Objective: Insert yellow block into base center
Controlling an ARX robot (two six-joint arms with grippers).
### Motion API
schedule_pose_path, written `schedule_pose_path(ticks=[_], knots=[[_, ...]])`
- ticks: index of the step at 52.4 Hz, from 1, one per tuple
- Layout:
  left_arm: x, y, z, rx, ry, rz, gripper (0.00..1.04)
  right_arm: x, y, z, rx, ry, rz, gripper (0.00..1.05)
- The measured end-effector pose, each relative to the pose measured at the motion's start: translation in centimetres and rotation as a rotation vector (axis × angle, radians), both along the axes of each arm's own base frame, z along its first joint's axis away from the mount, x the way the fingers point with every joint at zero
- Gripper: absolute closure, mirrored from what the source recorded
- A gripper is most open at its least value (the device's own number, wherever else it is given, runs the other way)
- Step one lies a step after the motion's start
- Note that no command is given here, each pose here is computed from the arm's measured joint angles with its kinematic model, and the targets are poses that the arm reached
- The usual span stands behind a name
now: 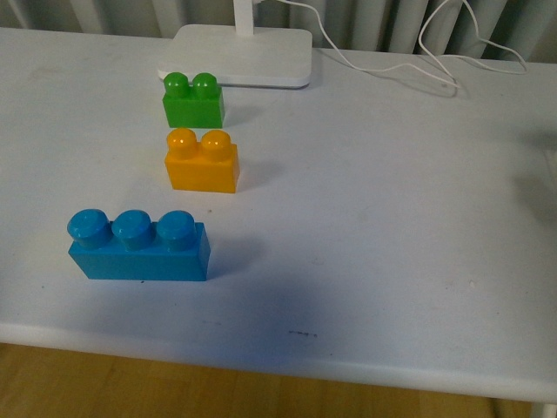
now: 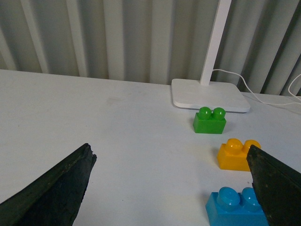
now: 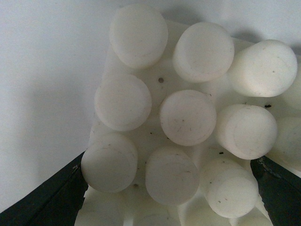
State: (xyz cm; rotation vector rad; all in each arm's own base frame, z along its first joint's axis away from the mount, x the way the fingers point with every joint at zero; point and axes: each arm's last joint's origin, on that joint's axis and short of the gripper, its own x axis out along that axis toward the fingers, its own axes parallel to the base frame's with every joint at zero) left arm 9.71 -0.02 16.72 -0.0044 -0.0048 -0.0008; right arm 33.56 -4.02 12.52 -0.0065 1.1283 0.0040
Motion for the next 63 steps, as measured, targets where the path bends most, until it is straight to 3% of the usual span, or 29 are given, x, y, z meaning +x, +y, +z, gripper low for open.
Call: schedule_pose_path(ticks=[19,38,63], knots=[[0.0,0.0,0.0,0.0,0.0,0.0,0.06,-0.9,5.4,0.0,0.029,-0.024,0.08,0.08],[0.0,0.0,0.0,0.0,0.0,0.0,0.06,-1.7,12.7,0.0,0.079,-0.074,0.052,0.08],[0.0,0.0,0.0,0.0,0.0,0.0,0.06,-1.7,16.6,-0.6,0.023,-0.122,0.018,0.08]])
